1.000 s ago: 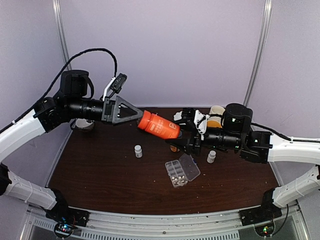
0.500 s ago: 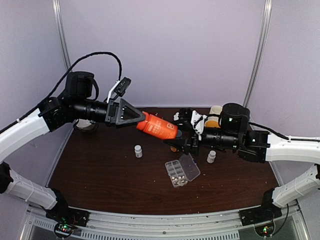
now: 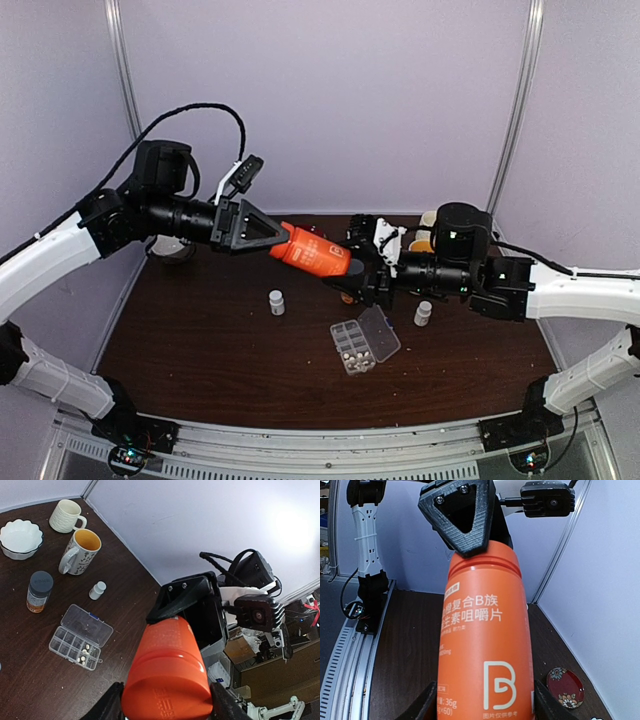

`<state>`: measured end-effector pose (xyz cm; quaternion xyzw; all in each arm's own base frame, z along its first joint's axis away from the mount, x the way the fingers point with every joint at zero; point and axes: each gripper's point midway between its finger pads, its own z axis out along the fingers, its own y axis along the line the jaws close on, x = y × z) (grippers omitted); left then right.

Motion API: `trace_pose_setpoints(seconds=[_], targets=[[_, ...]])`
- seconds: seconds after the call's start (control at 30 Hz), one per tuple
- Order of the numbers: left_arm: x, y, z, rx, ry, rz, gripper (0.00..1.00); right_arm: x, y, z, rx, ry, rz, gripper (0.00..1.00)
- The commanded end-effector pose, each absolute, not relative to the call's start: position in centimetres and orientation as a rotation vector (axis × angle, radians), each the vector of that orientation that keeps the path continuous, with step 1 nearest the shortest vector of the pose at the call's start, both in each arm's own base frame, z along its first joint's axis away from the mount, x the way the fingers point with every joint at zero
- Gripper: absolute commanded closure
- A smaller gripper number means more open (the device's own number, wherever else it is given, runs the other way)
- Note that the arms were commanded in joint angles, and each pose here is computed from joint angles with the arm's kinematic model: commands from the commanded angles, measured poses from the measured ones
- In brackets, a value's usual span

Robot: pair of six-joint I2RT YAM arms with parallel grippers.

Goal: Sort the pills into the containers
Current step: Screw the lid of the pill bottle onto the pill bottle.

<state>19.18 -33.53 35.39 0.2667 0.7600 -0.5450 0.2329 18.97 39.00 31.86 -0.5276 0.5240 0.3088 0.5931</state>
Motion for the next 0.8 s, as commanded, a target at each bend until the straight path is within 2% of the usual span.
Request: trace_pose_setpoints(seconds=[0.0, 0.27, 0.33, 0.4, 0.47, 0.67, 0.77], targets=[[19.1, -33.6, 36.5, 0.795, 2.054, -1.477, 0.53, 19.2, 39.6, 33.3, -1.208, 1.208, 0.724, 1.0], [18.6, -34.4, 37.0, 0.925, 1.984, -1.455, 0.77, 18.9, 40.0, 33.3, -1.193, 1.222, 0.794, 1.0], [18.1, -34.5, 36.9, 1.007, 1.919, -1.408, 0.75, 18.4, 40.1, 33.6, -1.193, 1.212, 0.834, 1.0], [17.1, -34.6, 36.9, 1.129, 1.812, -1.374, 0.68, 17.7, 40.1, 34.0, -1.204, 1.198, 0.881, 1.0], [16.5, -34.5, 36.9, 1.225, 1.693, -1.337, 0.65, 17.2, 40.0, 34.1, -1.208, 1.188, 0.914, 1.0], [15.0, -34.3, 36.6, 1.474, 1.356, -1.206, 0.77, 16.3, 39.6, 34.2, -1.213, 1.177, 0.963, 1.0], [14.5, -34.0, 36.3, 1.561, 1.199, -1.105, 0.78, 15.8, 39.5, 34.3, -1.223, 1.173, 0.994, 1.0]])
